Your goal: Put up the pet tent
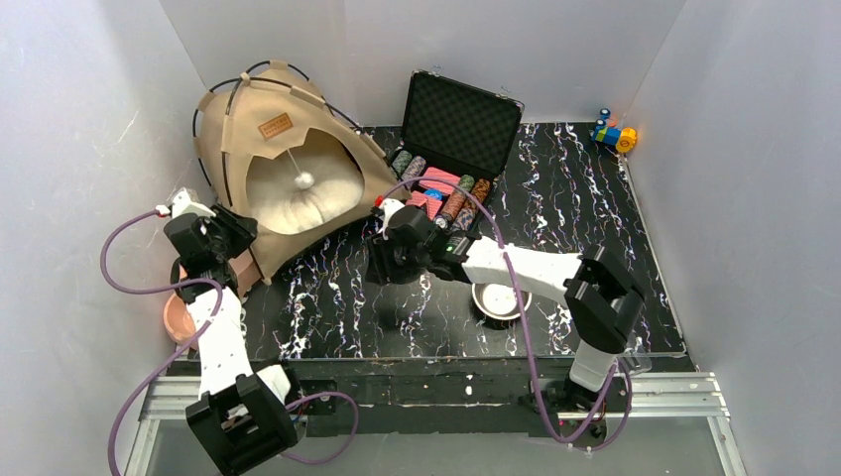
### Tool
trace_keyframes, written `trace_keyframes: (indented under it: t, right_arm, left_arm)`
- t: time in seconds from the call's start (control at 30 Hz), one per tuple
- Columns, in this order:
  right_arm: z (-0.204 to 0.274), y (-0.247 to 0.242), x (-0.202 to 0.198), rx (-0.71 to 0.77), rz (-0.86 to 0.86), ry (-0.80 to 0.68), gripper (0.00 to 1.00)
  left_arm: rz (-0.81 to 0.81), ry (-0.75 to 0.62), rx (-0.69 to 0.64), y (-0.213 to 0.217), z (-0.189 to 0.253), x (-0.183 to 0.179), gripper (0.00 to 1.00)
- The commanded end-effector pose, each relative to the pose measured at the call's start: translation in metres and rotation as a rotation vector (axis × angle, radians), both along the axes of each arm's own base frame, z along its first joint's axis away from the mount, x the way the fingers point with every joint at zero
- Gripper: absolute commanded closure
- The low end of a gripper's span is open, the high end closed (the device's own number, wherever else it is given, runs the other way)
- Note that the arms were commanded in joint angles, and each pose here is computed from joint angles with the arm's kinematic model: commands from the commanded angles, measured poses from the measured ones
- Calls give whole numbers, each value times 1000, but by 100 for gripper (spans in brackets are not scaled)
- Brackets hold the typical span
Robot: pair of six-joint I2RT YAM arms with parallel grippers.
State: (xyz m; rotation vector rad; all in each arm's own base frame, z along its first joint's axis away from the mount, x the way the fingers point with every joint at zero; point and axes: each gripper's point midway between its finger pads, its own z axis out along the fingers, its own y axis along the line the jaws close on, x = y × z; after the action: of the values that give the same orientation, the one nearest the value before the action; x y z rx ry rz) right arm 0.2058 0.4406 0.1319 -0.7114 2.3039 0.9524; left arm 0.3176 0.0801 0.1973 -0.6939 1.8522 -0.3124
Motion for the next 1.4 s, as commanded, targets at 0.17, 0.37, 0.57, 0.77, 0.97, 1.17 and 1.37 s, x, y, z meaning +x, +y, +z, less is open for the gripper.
trace_keyframes:
  t: [0.17, 0.37, 0.57, 0.77, 0.97, 1.17, 1.37]
  right_arm:
    - [44, -36, 21, -22, -127, -161, 46]
    - [53, -45, 23, -24, -148, -177, 44]
    - [59, -50, 23, -18, -158, -184, 35]
    - [66, -55, 23, 1, -168, -194, 33]
    - [74, -67, 20, 28, -181, -210, 33]
    - [80, -84, 17, 36, -212, -232, 33]
    - [95, -92, 17, 57, -232, -252, 33]
  left_arm:
    - [-209, -74, -199, -42, -1, 28, 73]
    - [-87, 90, -135, -22, -21, 18, 39]
    - [-7, 132, -49, -14, -13, -12, 2]
    - [78, 202, -28, -13, -19, -49, 2]
    - [370, 233, 74, 33, -13, -88, 2]
    - [598, 325, 29, 92, -12, -101, 2]
    - [758, 352, 33, 133, -27, -95, 2]
